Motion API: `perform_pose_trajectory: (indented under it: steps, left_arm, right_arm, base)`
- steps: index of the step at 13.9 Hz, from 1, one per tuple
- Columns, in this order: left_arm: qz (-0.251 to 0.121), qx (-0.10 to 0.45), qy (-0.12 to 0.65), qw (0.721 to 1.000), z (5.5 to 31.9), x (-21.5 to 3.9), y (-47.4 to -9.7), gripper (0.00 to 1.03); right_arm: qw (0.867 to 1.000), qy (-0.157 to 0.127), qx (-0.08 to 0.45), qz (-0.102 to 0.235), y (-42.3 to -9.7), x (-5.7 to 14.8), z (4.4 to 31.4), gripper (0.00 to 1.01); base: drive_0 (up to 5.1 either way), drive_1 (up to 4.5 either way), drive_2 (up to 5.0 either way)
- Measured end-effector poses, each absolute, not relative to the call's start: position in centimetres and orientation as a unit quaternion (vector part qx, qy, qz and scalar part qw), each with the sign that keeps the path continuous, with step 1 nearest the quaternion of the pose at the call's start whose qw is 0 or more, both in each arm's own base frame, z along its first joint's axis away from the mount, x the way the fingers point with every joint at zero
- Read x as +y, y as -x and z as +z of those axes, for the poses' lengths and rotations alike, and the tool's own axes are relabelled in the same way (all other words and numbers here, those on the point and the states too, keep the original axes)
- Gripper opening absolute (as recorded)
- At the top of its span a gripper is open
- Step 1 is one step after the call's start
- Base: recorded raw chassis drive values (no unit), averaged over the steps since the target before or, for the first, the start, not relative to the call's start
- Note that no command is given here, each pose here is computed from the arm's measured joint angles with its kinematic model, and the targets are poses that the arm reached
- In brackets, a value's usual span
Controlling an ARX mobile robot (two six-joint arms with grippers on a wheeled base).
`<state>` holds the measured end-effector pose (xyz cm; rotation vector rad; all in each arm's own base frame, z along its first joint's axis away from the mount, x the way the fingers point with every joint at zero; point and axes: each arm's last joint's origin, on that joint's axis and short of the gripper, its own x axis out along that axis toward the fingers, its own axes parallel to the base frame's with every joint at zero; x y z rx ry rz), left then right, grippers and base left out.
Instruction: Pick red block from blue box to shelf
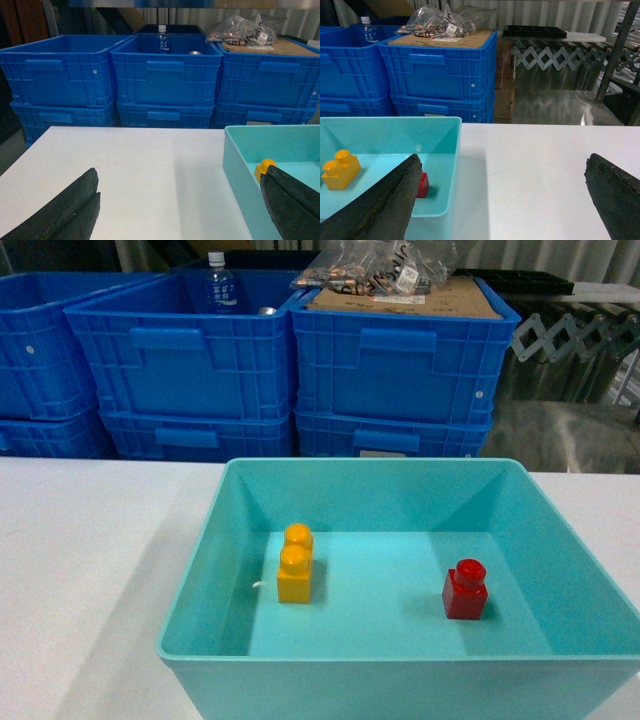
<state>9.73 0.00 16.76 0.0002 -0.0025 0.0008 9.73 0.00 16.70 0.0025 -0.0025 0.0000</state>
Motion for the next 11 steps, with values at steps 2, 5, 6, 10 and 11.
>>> perform_pose_trajectory:
  steps: [2, 5, 6, 10, 11]
  left_arm:
    - [0.000, -0.001, 0.000, 1.000, 16.76, 0.00, -9.73, 0.98]
    - [0.000, -0.001, 0.000, 1.000, 16.76, 0.00, -9.73, 0.98]
    - [0.000, -0.001, 0.000, 1.000, 16.76, 0.00, -9.73, 0.98]
    - [0.000, -0.001, 0.000, 1.000, 16.76, 0.00, -9.73, 0.98]
    - [0.000, -0.001, 0.000, 1.000, 16.76, 0.00, -9.73, 0.98]
  right_arm:
    - [1.000, -0.001, -0.001, 0.000, -9.73, 0.00, 16.69, 0.98]
    - [1.000, -0.001, -0.001, 0.000, -9.73, 0.00, 16.70, 0.98]
    - [1.000, -0.001, -0.001, 0.000, -9.73, 0.00, 16.70, 0.98]
    - [1.000, -0.001, -0.001, 0.000, -9.73, 0.00, 16.69, 0.98]
    - [1.000, -0.001, -0.001, 0.000, -9.73, 0.00, 16.70, 0.98]
  base:
    - [0.0, 0.00, 0.0]
    - [0.0, 0.00, 0.0]
    - [0.0, 0.00, 0.0]
    - [0.0, 0.00, 0.0]
    - [0.0, 0.00, 0.0]
